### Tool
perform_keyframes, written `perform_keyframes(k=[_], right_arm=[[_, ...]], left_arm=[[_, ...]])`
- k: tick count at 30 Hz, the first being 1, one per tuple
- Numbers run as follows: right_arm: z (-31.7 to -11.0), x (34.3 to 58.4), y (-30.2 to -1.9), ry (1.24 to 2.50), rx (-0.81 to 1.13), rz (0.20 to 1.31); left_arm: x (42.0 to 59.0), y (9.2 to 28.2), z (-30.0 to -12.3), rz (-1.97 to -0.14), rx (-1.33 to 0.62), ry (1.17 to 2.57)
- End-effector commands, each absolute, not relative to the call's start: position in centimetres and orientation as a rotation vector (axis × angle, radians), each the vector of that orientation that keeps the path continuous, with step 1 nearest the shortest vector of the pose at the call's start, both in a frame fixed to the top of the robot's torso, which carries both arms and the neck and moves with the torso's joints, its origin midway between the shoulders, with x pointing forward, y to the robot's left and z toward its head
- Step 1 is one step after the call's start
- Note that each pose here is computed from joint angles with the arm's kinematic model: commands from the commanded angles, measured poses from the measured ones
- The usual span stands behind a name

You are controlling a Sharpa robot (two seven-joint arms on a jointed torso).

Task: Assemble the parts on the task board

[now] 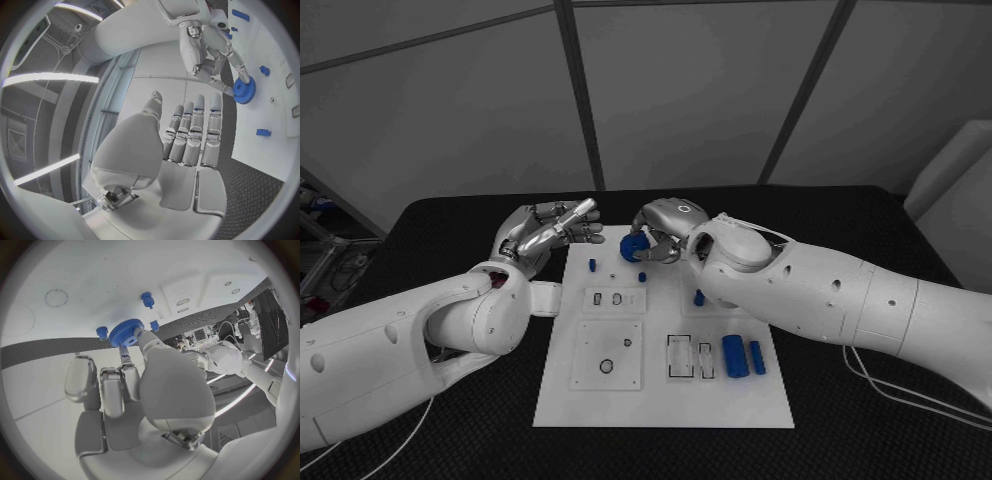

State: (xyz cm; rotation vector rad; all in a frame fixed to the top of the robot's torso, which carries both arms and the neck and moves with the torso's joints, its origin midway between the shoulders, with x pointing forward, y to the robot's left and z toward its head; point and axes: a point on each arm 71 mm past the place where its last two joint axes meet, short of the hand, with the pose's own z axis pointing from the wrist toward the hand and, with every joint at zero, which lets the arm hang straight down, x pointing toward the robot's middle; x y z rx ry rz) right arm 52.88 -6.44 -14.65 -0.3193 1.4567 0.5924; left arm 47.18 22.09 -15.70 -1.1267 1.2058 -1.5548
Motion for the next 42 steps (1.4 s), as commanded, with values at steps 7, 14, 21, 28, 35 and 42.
perform_keyframes(k=[7,14,21,28,35,42], right_arm=[[-14.9,53.3,-6.2,1.476,-0.316,0.552],[-15.2,53.4,-5.9,1.501,-0.325,0.541],[-15.4,53.6,-5.8,1.516,-0.326,0.528],[-15.5,53.6,-5.9,1.527,-0.325,0.517],[-15.6,53.7,-6.0,1.544,-0.331,0.508],[-15.7,53.7,-6.1,1.553,-0.333,0.506]], left_arm=[[47.2,21.8,-15.5,-1.572,-1.112,1.207],[47.2,21.8,-15.5,-1.573,-1.112,1.208],[47.2,21.8,-15.5,-1.572,-1.112,1.207],[47.2,21.9,-15.5,-1.571,-1.112,1.208],[47.2,21.9,-15.5,-1.569,-1.112,1.205],[47.3,21.9,-15.5,-1.565,-1.112,1.203]])
